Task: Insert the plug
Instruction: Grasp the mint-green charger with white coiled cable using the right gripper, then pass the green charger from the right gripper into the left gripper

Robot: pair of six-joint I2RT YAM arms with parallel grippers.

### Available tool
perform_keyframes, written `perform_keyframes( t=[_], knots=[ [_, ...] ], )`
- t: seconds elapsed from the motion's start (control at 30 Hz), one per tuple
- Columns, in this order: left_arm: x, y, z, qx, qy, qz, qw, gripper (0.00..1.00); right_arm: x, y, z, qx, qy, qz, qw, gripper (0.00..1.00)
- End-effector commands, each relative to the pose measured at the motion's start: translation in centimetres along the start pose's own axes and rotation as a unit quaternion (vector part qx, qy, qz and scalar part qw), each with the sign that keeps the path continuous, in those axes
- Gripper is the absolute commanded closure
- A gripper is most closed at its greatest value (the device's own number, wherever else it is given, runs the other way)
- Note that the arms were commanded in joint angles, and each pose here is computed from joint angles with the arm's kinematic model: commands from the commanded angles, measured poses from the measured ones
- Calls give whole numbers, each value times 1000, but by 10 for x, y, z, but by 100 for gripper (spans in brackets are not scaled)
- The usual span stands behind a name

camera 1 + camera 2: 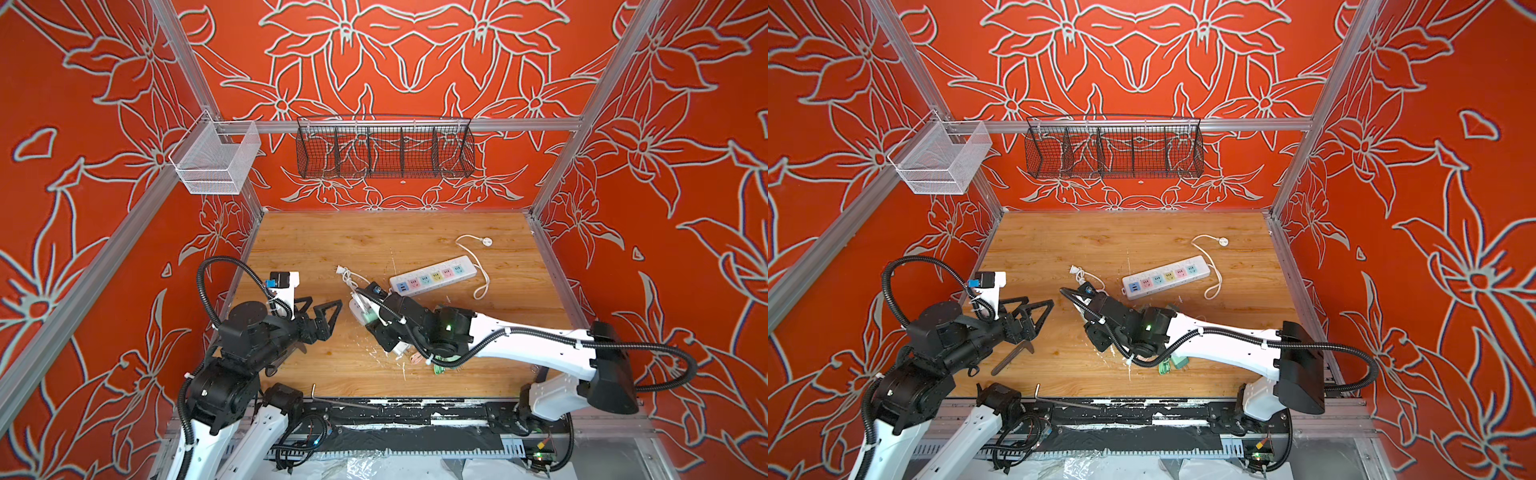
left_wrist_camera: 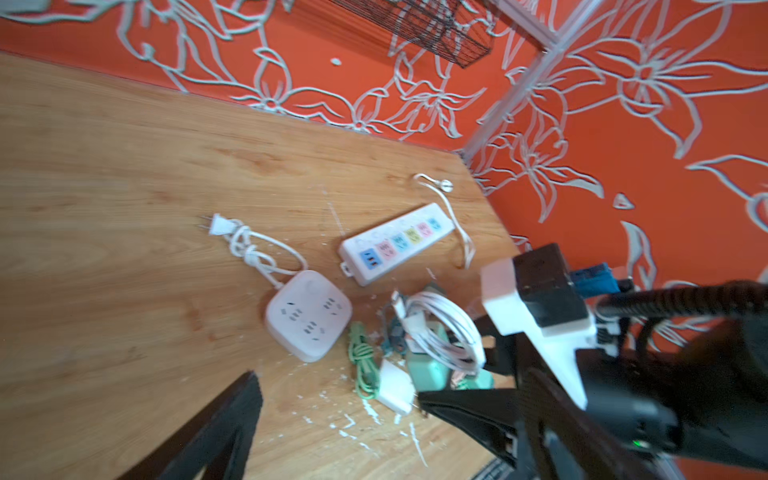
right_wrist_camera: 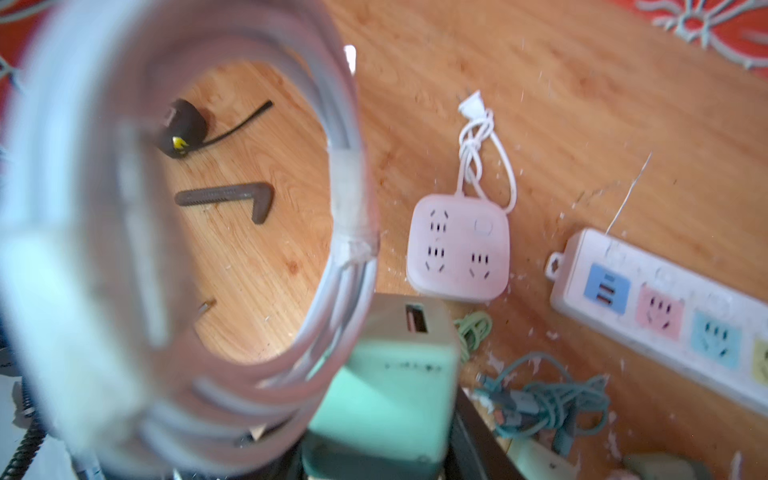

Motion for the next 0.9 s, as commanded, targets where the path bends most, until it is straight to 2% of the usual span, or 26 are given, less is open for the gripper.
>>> perform_keyframes(
  t=[0.0, 0.2, 0.4, 0.53, 0.87],
  knots=[
    [-36, -7, 1, 46, -111, 8, 993, 2, -8, 28, -12, -77, -18, -48, 996, 58],
    [-51, -19, 7, 92, -181, 7, 979, 1, -7, 45, -31, -142, 11, -46, 989, 59],
    [-47, -26, 11, 96, -187, 12, 978, 3, -5, 53, -47, -171, 41, -41, 984, 59],
    [-43, -30, 19, 106, -191, 5, 976, 11, 1, 57, -58, -183, 64, -50, 980, 60],
    [-43, -26, 30, 115, -194, 3, 974, 29, 4, 57, -59, -189, 73, -61, 977, 60]
  ],
)
Point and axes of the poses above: each gripper's point midway between its finger pads, its own z axis out along the fingers, its own x axis along the line the jaws close on, y = z × x, the point moved 2 cm from there along -z, back along the fingers, and after that the axes turned 8 degrees about -z, right-handed, at the moved point
